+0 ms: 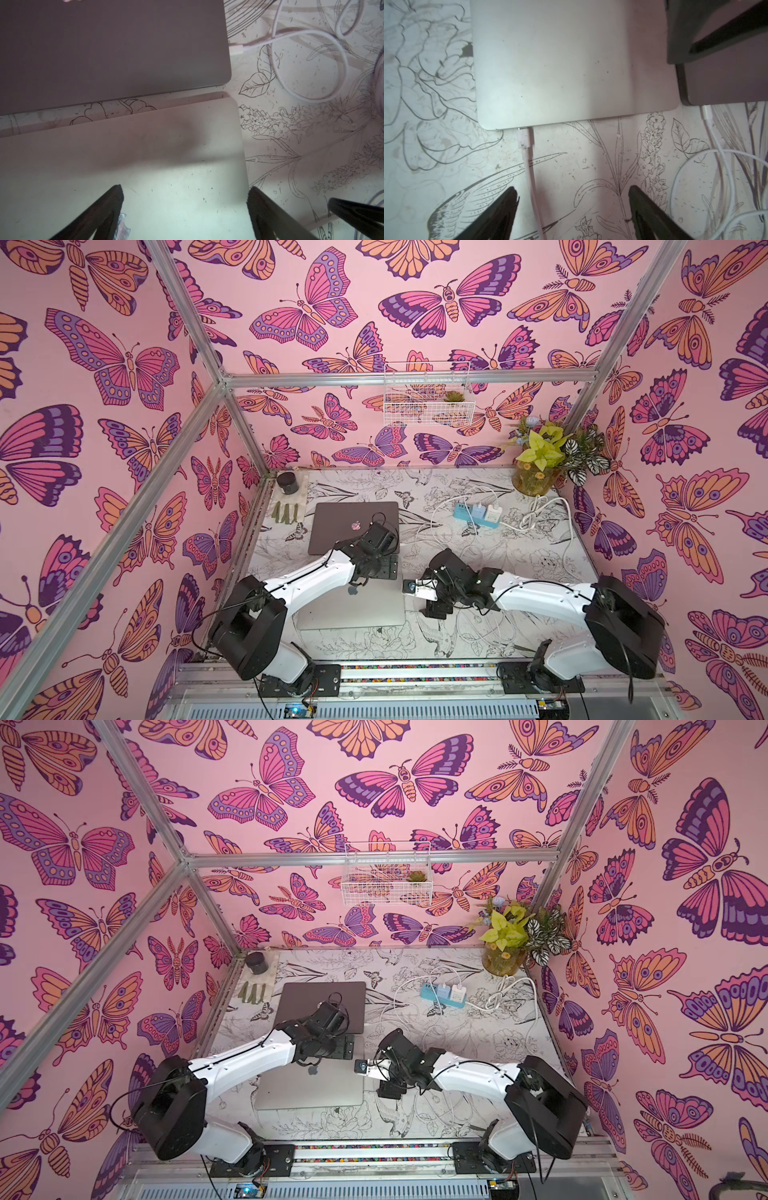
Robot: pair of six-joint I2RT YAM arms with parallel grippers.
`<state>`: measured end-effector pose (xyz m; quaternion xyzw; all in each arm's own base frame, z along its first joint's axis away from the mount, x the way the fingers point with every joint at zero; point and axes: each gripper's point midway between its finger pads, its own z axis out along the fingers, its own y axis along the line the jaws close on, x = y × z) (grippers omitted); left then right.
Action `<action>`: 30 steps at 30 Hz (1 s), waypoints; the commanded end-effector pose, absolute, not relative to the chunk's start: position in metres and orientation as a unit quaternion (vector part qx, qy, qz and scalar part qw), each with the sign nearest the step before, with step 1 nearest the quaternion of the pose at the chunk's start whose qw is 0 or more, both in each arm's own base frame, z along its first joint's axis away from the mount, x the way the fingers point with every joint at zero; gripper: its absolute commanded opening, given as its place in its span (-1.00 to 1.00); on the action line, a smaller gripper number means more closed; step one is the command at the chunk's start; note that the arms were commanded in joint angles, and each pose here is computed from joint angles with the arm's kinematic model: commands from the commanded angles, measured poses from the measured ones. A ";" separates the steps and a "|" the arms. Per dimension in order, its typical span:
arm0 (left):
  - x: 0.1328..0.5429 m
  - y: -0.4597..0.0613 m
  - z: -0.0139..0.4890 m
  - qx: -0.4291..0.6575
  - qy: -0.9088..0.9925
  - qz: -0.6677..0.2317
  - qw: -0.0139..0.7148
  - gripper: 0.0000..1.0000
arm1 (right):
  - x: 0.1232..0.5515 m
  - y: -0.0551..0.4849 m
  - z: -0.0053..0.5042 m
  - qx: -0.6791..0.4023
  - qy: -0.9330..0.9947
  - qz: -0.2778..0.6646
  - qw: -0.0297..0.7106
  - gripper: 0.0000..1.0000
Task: Unplug the laptop charger
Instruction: Remove the charging cable from the laptop.
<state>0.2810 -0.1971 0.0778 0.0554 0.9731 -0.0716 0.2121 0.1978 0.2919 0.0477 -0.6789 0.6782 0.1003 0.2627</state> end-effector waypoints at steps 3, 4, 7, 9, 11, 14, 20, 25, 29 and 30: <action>0.271 -0.192 0.062 0.056 0.979 -0.061 0.186 0.93 | 0.193 0.287 0.030 -0.718 0.664 0.066 0.200 0.41; 0.271 -0.191 0.061 0.057 0.979 -0.060 0.186 0.94 | 0.192 0.285 0.024 -0.723 0.662 0.058 0.188 0.39; 0.269 -0.183 0.058 0.046 0.980 -0.057 0.186 0.95 | 0.183 0.281 0.018 -0.733 0.660 0.060 0.150 0.36; 0.269 -0.177 0.059 0.035 0.979 -0.060 0.190 0.94 | 0.179 0.280 0.019 -0.732 0.664 0.063 0.140 0.36; 0.268 -0.171 0.060 0.026 0.978 -0.063 0.199 0.95 | 0.174 0.279 0.021 -0.732 0.664 0.069 0.137 0.36; 0.270 -0.163 0.056 0.011 0.976 -0.072 0.207 0.95 | 0.173 0.282 0.020 -0.732 0.662 0.072 0.145 0.13; 0.271 -0.161 0.054 0.015 0.976 -0.072 0.207 0.95 | 0.175 0.278 0.007 -0.730 0.674 0.045 0.099 -0.63; 0.268 -0.160 0.046 0.018 0.978 -0.068 0.198 0.96 | 0.172 0.276 0.006 -0.731 0.676 0.047 0.086 -1.00; 0.268 -0.156 0.043 0.019 0.978 -0.062 0.199 0.97 | 0.172 0.272 0.010 -0.731 0.676 0.040 0.086 -1.00; 0.268 -0.155 0.042 0.018 0.977 -0.063 0.201 0.98 | 0.172 0.270 0.012 -0.731 0.676 0.038 0.090 -1.00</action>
